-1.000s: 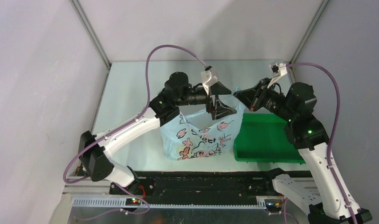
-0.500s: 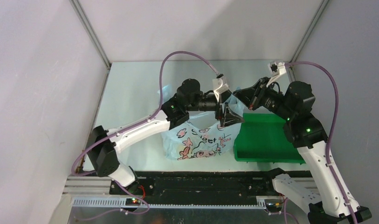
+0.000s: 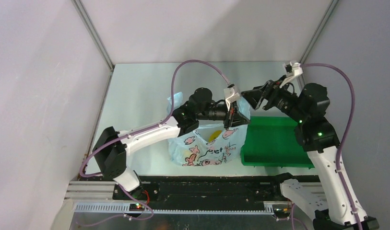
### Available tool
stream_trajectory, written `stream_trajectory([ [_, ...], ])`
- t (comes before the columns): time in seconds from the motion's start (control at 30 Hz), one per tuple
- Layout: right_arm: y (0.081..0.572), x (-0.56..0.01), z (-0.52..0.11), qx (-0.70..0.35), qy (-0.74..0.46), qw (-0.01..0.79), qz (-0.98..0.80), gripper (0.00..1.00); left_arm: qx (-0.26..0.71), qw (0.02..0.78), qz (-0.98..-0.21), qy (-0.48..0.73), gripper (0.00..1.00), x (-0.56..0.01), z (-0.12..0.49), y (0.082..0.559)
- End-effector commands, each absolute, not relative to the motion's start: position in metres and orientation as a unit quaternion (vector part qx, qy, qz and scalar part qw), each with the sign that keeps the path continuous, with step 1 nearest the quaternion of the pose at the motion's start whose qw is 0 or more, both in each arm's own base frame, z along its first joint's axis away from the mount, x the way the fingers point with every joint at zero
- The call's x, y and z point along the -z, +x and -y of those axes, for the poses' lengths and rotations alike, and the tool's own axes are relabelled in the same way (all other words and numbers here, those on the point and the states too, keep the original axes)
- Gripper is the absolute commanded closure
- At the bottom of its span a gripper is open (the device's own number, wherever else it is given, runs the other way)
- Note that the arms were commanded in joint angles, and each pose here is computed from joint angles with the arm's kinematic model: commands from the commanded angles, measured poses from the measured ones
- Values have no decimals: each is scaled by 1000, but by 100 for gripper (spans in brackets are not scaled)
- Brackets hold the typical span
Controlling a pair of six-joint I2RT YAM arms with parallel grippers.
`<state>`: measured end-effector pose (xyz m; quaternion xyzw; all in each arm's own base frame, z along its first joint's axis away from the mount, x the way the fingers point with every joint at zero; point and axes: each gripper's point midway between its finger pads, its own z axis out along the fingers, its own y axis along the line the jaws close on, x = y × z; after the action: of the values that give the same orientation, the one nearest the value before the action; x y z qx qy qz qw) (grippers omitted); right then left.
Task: Place the fake fruits into the plastic bag and tie a complex knot
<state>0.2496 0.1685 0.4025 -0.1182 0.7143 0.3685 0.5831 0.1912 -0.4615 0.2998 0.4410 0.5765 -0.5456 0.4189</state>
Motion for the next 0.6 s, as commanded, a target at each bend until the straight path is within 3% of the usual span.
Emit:
stream_trajectory([
  [0.0,234,-434,-154,-366,-164,623,-671,22,559,436,-536,459,100,-325,454,176],
  [0.1,218,-425,-158,-384,-216,601,-667,14,564,435,-524,467,100,-329,451,170],
  [0.27,184,-405,-173,-442,-296,565,-631,12,569,428,-508,485,100,-332,446,160],
  [0.57,180,-383,-181,-496,-292,541,-613,16,569,435,-494,494,100,-335,437,153],
])
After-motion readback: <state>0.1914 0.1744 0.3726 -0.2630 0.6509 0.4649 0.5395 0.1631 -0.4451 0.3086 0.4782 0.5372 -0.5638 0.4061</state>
